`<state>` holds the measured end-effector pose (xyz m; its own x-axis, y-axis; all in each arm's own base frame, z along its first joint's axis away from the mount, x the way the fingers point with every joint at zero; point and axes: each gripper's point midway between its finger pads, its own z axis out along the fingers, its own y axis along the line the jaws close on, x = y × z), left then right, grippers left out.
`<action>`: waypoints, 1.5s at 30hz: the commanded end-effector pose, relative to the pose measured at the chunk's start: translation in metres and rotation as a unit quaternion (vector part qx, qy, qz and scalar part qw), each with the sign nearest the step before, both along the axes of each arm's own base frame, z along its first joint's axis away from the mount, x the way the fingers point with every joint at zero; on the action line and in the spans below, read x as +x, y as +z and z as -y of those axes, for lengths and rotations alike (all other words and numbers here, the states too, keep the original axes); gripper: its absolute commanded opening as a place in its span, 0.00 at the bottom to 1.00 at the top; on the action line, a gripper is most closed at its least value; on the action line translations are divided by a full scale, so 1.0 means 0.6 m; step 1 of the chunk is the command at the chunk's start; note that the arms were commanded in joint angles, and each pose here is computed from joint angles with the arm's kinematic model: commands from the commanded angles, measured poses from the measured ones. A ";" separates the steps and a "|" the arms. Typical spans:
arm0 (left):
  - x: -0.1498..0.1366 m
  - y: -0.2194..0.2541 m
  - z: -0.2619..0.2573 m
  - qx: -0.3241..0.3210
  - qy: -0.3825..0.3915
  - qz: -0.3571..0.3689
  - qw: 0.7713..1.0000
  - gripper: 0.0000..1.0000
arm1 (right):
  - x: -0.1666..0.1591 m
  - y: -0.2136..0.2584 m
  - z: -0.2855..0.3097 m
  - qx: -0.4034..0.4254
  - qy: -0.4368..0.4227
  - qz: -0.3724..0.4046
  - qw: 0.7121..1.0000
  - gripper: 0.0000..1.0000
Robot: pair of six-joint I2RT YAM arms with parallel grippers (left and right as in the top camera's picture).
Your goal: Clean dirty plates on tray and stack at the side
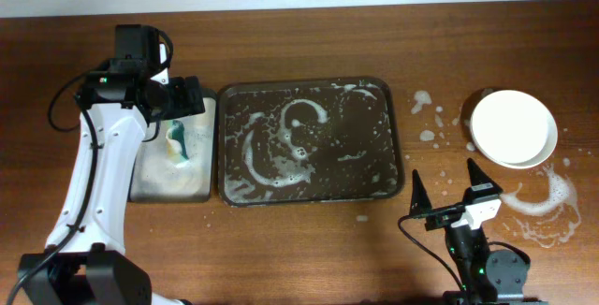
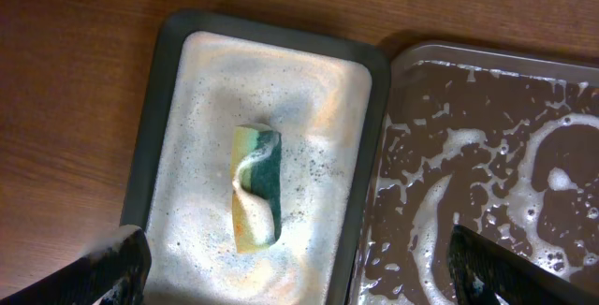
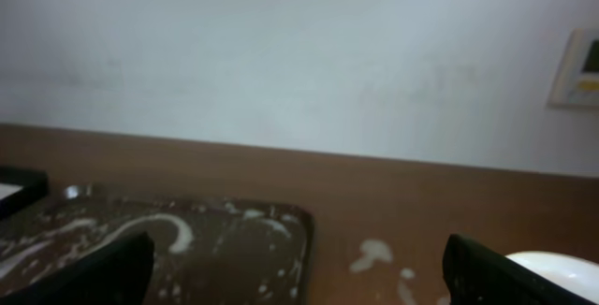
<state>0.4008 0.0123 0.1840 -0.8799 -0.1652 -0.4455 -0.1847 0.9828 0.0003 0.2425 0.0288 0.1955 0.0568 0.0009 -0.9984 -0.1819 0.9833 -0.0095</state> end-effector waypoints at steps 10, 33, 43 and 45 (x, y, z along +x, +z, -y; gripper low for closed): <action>0.002 0.009 0.001 0.001 -0.005 0.006 1.000 0.99 | 0.000 -0.057 -0.013 0.002 0.018 -0.057 0.998 0.98; -0.246 -0.019 -0.019 0.096 -0.045 0.509 0.854 0.99 | 0.000 -0.057 -0.013 0.002 0.018 -0.057 0.998 0.98; -0.259 -0.046 -0.008 0.128 -0.091 0.478 0.864 0.99 | 0.000 -0.057 -0.013 0.002 0.018 -0.057 0.998 0.98; -0.259 -0.046 -0.008 0.128 -0.091 0.478 0.864 0.99 | 0.000 -0.057 -0.013 0.002 0.018 -0.057 0.998 0.98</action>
